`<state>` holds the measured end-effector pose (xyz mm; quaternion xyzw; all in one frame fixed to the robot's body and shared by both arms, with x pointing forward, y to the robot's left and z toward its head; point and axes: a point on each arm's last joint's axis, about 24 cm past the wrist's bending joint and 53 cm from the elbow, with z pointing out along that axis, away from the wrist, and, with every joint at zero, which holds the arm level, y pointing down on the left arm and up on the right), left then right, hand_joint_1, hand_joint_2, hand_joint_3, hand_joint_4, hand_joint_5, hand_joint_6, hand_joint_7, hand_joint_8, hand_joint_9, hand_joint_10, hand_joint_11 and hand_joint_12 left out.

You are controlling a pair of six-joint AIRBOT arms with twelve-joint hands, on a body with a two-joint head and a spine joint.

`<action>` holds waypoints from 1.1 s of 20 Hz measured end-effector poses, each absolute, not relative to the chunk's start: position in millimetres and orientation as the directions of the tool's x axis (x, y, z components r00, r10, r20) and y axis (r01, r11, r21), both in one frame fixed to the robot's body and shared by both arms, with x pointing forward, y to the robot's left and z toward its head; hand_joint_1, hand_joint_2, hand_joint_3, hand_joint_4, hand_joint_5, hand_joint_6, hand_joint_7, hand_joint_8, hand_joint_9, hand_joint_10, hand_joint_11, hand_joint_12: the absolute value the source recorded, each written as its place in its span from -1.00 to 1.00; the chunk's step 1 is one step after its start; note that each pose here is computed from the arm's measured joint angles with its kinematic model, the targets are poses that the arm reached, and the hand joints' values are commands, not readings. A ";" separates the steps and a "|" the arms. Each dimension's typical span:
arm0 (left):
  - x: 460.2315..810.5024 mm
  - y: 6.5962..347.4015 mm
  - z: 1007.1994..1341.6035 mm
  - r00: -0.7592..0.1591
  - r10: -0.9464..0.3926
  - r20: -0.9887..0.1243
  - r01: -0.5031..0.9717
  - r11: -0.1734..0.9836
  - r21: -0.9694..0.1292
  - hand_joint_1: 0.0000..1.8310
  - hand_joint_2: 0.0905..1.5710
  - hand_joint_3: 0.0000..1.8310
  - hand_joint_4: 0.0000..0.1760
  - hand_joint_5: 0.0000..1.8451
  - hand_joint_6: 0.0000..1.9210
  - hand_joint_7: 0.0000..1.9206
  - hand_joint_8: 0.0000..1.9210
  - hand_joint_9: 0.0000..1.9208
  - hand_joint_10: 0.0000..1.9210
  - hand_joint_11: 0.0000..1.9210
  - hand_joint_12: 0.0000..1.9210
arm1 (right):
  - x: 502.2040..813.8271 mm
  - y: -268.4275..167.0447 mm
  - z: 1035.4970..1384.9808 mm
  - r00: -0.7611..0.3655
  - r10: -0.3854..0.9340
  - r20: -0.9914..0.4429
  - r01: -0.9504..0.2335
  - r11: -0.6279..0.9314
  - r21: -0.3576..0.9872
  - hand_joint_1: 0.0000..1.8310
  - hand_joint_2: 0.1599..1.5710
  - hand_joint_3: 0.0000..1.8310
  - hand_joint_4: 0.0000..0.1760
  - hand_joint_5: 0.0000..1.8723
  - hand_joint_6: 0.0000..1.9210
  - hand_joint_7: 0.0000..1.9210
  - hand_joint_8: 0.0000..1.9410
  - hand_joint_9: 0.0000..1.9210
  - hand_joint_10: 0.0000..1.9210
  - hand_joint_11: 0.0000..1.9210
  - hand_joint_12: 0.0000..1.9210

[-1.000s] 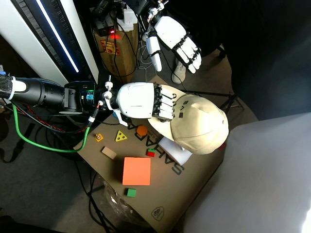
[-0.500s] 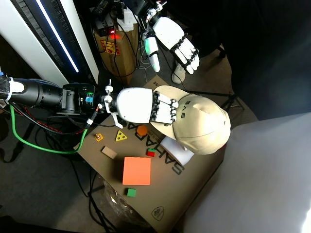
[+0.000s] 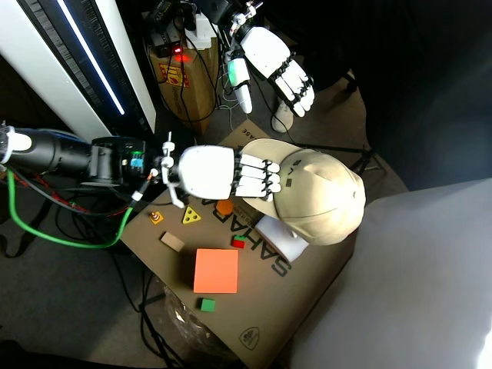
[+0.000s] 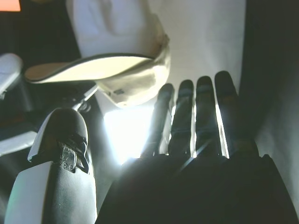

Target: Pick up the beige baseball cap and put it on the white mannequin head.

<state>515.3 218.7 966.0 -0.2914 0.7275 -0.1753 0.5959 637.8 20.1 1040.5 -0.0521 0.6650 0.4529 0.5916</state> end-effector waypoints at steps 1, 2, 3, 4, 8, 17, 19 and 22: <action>515.4 219.0 966.1 -0.119 -0.633 -0.765 -0.216 0.768 -0.602 -1.00 0.45 -1.00 -1.00 -0.93 -1.00 -0.94 -1.00 -0.92 -1.00 -1.00 -0.60 | 636.6 16.8 1044.4 -0.294 0.464 -0.835 -0.609 0.582 0.538 -0.42 0.25 -0.99 -0.89 -0.83 -1.00 -0.83 -1.00 -0.85 -1.00 -1.00 -0.15; 515.5 218.9 967.0 -0.116 -0.632 -0.766 -0.213 0.769 -0.603 -1.00 0.45 -1.00 -1.00 -0.93 -1.00 -0.94 -1.00 -0.92 -1.00 -1.00 -0.59 | 633.2 13.0 1051.5 -0.296 0.465 -0.834 -0.617 0.573 0.539 -0.45 0.26 -0.99 -0.85 -0.85 -1.00 -0.85 -1.00 -0.86 -1.00 -1.00 -0.19; 515.7 218.1 967.9 -0.115 -0.632 -0.766 -0.207 0.770 -0.604 -1.00 0.45 -1.00 -1.00 -0.93 -1.00 -0.94 -1.00 -0.92 -1.00 -1.00 -0.59 | 630.1 8.9 1057.5 -0.300 0.466 -0.833 -0.621 0.568 0.541 -0.46 0.26 -0.99 -0.85 -0.85 -1.00 -0.85 -1.00 -0.86 -1.00 -1.00 -0.20; 514.7 217.5 968.5 -0.115 -0.634 -0.765 -0.208 0.768 -0.605 -1.00 0.45 -1.00 -1.00 -0.93 -1.00 -0.94 -1.00 -0.92 -1.00 -1.00 -0.59 | 626.7 3.2 1064.9 -0.305 0.466 -0.831 -0.622 0.563 0.544 -0.47 0.25 -1.00 -0.88 -0.85 -1.00 -0.85 -1.00 -0.87 -1.00 -1.00 -0.20; 515.7 214.1 977.4 -0.106 -0.647 -0.755 -0.211 0.757 -0.619 -1.00 0.45 -1.00 -1.00 -0.93 -1.00 -0.95 -1.00 -0.94 -1.00 -1.00 -0.59 | 619.0 -27.6 1085.5 -0.341 0.442 -0.829 -0.598 0.578 0.555 -0.50 0.25 -1.00 -0.90 -0.86 -1.00 -0.85 -1.00 -0.86 -1.00 -1.00 -0.19; 556.2 201.5 1048.8 -0.003 -0.730 -0.683 -0.171 0.674 -0.719 -0.25 0.43 -1.00 -1.00 -0.02 -0.97 -0.07 -0.89 -0.16 -0.51 -0.55 0.29 | 633.0 -102.8 1107.8 -0.589 0.282 -0.757 -0.325 0.775 0.542 -0.14 0.24 -1.00 -1.00 -0.05 -0.55 -0.24 -0.14 -0.40 0.40 -0.36 0.78; 556.4 202.6 1059.5 0.002 -0.745 -0.667 -0.182 0.656 -0.733 0.07 0.44 -1.00 0.33 -0.03 0.11 -0.03 -0.68 -0.25 0.05 -0.46 0.56 | 624.5 -98.3 1127.5 -0.604 0.270 -0.750 -0.345 0.760 0.551 -0.07 0.23 -1.00 -1.00 -0.19 0.19 -0.23 0.21 -0.31 0.59 -0.23 0.87; 558.9 205.8 1082.3 0.028 -0.764 -0.644 -0.178 0.630 -0.756 0.04 0.45 -1.00 -0.95 -0.32 0.83 -0.40 0.88 -0.29 0.92 -0.21 0.96 | 592.5 -82.1 1135.3 -0.625 0.193 -0.756 -0.411 0.742 0.529 0.10 0.22 -1.00 -1.00 -0.37 0.83 -0.27 0.94 -0.04 0.99 0.16 1.00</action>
